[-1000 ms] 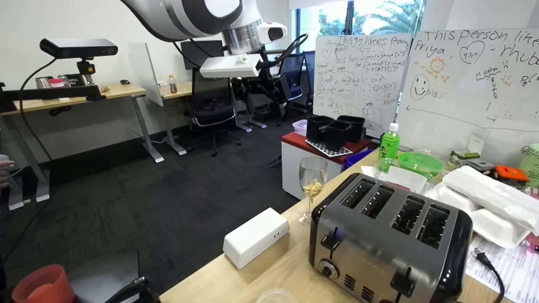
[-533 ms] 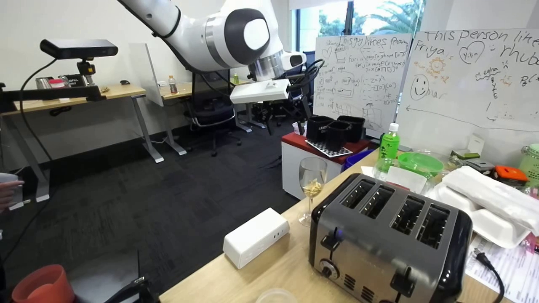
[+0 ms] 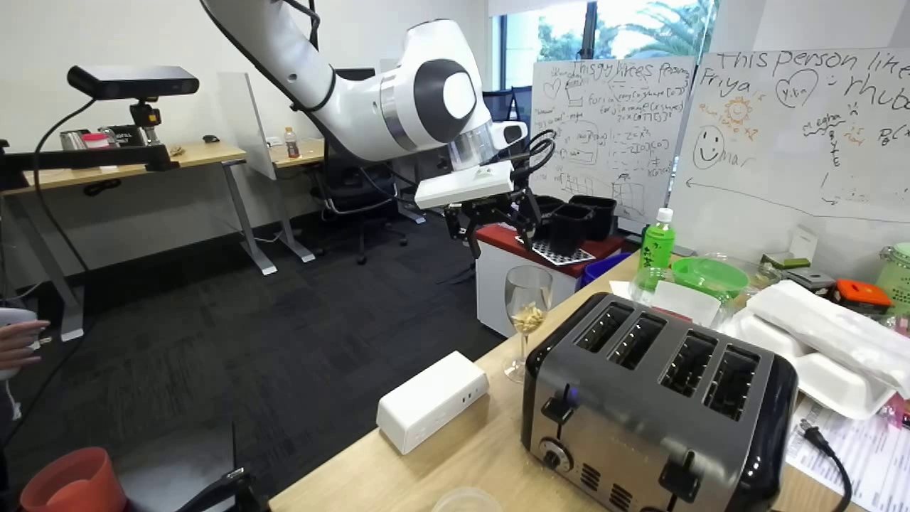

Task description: Move the glass to the right

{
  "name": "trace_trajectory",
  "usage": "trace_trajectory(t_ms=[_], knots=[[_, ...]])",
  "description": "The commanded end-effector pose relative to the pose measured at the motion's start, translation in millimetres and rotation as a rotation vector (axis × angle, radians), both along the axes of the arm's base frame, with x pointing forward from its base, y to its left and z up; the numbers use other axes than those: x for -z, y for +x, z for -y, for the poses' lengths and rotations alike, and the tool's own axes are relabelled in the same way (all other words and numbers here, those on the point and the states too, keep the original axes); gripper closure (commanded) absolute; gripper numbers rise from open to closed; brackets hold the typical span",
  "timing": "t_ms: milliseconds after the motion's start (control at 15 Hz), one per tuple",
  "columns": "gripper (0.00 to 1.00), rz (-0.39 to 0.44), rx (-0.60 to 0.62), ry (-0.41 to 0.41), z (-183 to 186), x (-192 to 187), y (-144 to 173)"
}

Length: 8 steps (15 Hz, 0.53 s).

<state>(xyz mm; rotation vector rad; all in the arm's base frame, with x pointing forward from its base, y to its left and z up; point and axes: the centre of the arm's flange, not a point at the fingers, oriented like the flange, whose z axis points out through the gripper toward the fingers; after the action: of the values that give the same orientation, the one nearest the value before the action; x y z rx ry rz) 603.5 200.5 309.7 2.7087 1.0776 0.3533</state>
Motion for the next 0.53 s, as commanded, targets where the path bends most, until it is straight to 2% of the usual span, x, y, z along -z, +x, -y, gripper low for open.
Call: trace_trajectory(t_ms=[0,267,467], knots=[[0.00,0.035,-0.027,-0.032,-3,12,12],[0.00,0.051,-0.031,-0.066,0,20,18],[0.00,0.021,-0.026,-0.066,3,31,19]])
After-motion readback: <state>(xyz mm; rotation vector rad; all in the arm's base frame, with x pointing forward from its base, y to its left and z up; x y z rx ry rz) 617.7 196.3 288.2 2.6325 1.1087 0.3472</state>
